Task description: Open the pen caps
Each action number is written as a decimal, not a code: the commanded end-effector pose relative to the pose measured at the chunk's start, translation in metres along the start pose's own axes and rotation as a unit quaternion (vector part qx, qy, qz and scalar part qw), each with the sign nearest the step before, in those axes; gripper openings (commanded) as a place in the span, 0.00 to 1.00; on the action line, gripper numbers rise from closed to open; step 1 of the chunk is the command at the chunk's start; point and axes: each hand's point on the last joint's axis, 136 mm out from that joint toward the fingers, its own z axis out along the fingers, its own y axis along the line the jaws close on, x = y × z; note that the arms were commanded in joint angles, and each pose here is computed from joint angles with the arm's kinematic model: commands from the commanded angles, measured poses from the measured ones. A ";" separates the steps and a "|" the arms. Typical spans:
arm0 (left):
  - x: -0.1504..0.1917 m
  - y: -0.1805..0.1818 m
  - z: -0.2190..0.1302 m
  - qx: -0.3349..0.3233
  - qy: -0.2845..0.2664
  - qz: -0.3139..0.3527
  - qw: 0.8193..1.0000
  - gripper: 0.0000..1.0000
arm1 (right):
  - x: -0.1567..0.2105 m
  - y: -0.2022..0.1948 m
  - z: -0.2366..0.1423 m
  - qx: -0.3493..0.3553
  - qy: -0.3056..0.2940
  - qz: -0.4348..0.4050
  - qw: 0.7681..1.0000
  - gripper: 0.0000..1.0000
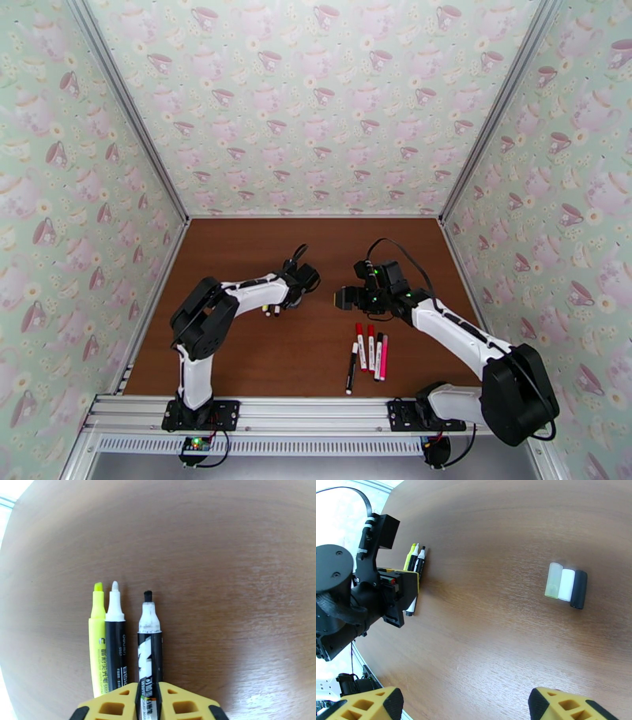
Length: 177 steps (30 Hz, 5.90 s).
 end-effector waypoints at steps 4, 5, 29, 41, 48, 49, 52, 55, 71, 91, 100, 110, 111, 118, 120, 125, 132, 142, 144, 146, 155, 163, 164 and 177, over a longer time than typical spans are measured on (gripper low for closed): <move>-0.017 0.006 -0.030 0.041 -0.028 -0.017 0.999 0.21 | 0.003 0.001 -0.003 0.000 -0.007 0.003 1.000 0.89; -0.017 0.004 -0.034 0.054 -0.028 -0.022 0.998 0.21 | 0.003 0.000 -0.004 0.002 -0.008 0.003 1.000 0.89; 0.050 -0.076 -0.179 0.505 -0.084 -0.058 0.857 0.34 | 0.102 -0.051 -0.021 0.223 0.060 0.079 0.970 0.40; 0.039 -0.056 -0.223 0.563 -0.133 -0.062 0.813 0.50 | 0.129 -0.046 -0.007 0.227 0.071 0.100 0.966 0.33; 0.035 -0.032 -0.228 0.572 -0.127 -0.095 0.805 0.63 | 0.133 -0.048 0.004 0.237 0.077 0.104 0.963 0.32; 0.035 -0.029 -0.228 0.573 -0.127 -0.099 0.803 0.65 | 0.133 -0.049 0.006 0.238 0.076 0.106 0.963 0.31; 0.033 -0.023 -0.233 0.578 -0.133 -0.105 0.798 0.66 | 0.134 -0.052 0.009 0.244 0.074 0.109 0.961 0.31; 0.030 -0.018 -0.237 0.575 -0.137 -0.111 0.799 0.68 | 0.133 -0.056 0.011 0.255 0.071 0.110 0.958 0.30; 0.033 -0.016 -0.230 0.565 -0.138 -0.106 0.807 0.64 | 0.114 -0.053 0.039 0.260 0.061 0.087 0.960 0.28; 0.055 -0.051 -0.211 0.611 -0.107 -0.119 0.775 0.60 | 0.021 0.026 0.005 0.159 -0.051 0.044 0.985 0.17; 0.046 -0.081 -0.230 0.652 -0.100 -0.109 0.744 0.60 | -0.005 0.059 -0.011 0.079 -0.090 0.068 0.990 0.17; 0.043 -0.124 -0.234 0.641 -0.087 -0.087 0.758 0.55 | -0.010 0.071 -0.021 0.047 -0.106 0.079 0.990 0.17; 0.041 -0.126 -0.233 0.640 -0.086 -0.090 0.758 0.51 | -0.010 0.071 -0.023 0.046 -0.107 0.079 0.990 0.17; 0.038 -0.127 -0.213 0.585 -0.084 -0.101 0.800 0.44 | -0.011 0.070 -0.029 0.046 -0.115 0.082 0.989 0.17; 0.037 -0.125 -0.213 0.583 -0.088 -0.103 0.801 0.42 | -0.011 0.069 -0.030 0.047 -0.117 0.083 0.989 0.17; 0.037 -0.126 -0.218 0.593 -0.091 -0.099 0.794 0.31 | -0.011 0.067 -0.029 0.045 -0.119 0.094 0.987 0.17; 0.044 -0.122 -0.206 0.574 -0.086 -0.099 0.808 0.34 | 0.000 0.040 -0.025 0.106 -0.101 0.090 0.985 0.18; 0.057 -0.102 -0.200 0.552 -0.089 -0.082 0.825 0.41 | 0.062 -0.028 -0.017 0.204 -0.015 0.094 0.974 0.25; 0.058 -0.100 -0.201 0.553 -0.087 -0.076 0.825 0.43 | 0.074 -0.038 -0.013 0.217 0.002 0.100 0.971 0.25; 0.060 -0.100 -0.203 0.553 -0.087 -0.068 0.826 0.43 | 0.084 -0.046 -0.008 0.227 0.015 0.110 0.968 0.25; 0.058 -0.098 -0.204 0.548 -0.088 -0.063 0.829 0.44 | 0.089 -0.065 0.014 0.247 0.013 0.128 0.960 0.28; 0.059 -0.100 -0.200 0.547 -0.086 -0.061 0.831 0.45 | 0.085 -0.076 0.022 0.262 0.008 0.138 0.955 0.30; 0.060 -0.101 -0.199 0.546 -0.084 -0.061 0.832 0.45 | 0.085 -0.077 0.023 0.263 0.008 0.138 0.955 0.30; 0.060 -0.107 -0.196 0.551 -0.081 -0.059 0.829 0.45 | 0.071 -0.083 0.038 0.265 -0.001 0.140 0.954 0.32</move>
